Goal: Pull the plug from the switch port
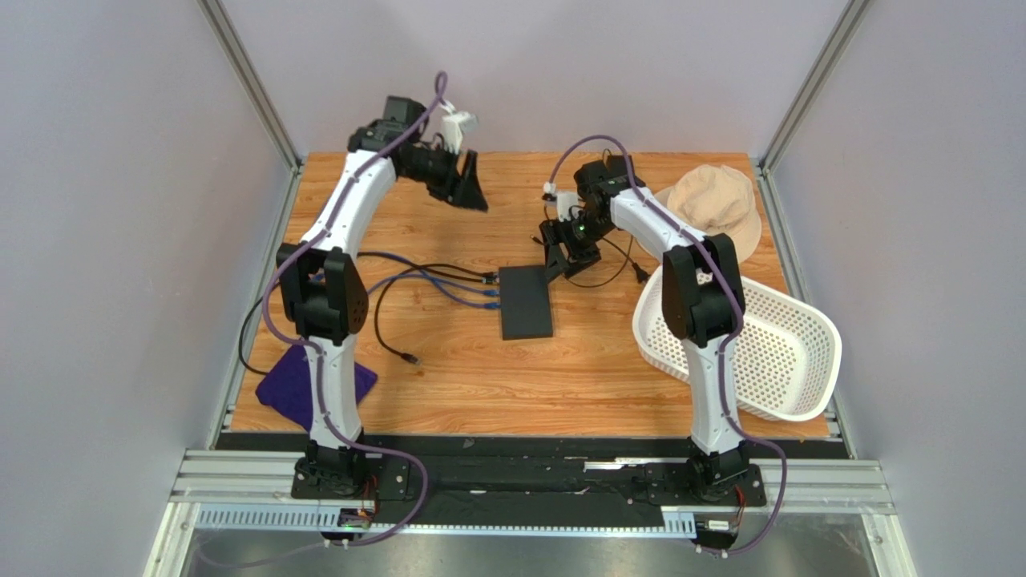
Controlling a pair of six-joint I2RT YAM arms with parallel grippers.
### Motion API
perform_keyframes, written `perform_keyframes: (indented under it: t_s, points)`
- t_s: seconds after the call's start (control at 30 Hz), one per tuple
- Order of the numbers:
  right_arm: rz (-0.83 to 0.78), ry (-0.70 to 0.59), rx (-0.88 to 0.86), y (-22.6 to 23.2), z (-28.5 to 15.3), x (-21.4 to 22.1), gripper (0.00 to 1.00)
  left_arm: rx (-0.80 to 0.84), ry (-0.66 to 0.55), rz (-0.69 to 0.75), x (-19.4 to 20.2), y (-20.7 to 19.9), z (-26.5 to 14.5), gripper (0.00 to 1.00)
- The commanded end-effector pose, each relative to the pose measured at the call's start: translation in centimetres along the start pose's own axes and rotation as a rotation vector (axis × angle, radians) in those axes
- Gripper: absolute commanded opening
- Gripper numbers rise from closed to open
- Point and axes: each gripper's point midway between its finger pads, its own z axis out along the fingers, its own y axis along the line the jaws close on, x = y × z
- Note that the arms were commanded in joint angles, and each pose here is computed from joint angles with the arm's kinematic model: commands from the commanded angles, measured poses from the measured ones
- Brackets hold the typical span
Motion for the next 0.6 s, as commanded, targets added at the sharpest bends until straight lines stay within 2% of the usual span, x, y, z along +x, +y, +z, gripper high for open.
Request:
perform_keyframes:
  t_s: [0.0, 0.23, 0.37, 0.47, 0.57]
  points:
    - [-0.167, -0.177, -0.017, 3.6, -5.3, -4.4, 0.68, -0.062, 0.048, -0.074, -0.1, 4.7, 1.0, 0.68]
    - [-0.297, -0.152, -0.011, 5.8, -3.2, -5.3, 0.66, -0.03, 0.099, -0.178, 3.3, 8.0, 4.7, 0.71]
    - [-0.299, -0.121, -0.041, 5.9, -1.5, -4.9, 0.61, 0.016, 0.106, -0.194, 4.4, 7.9, 5.6, 0.66]
    - [-0.295, -0.082, -0.08, 6.5, -0.1, -4.0, 0.51, 0.056, 0.117, -0.227, 5.5, 7.7, 6.3, 0.64]
    - [-0.284, -0.06, -0.09, 6.5, 0.9, -3.6, 0.36, 0.087, 0.131, -0.262, 6.4, 7.4, 6.7, 0.61]
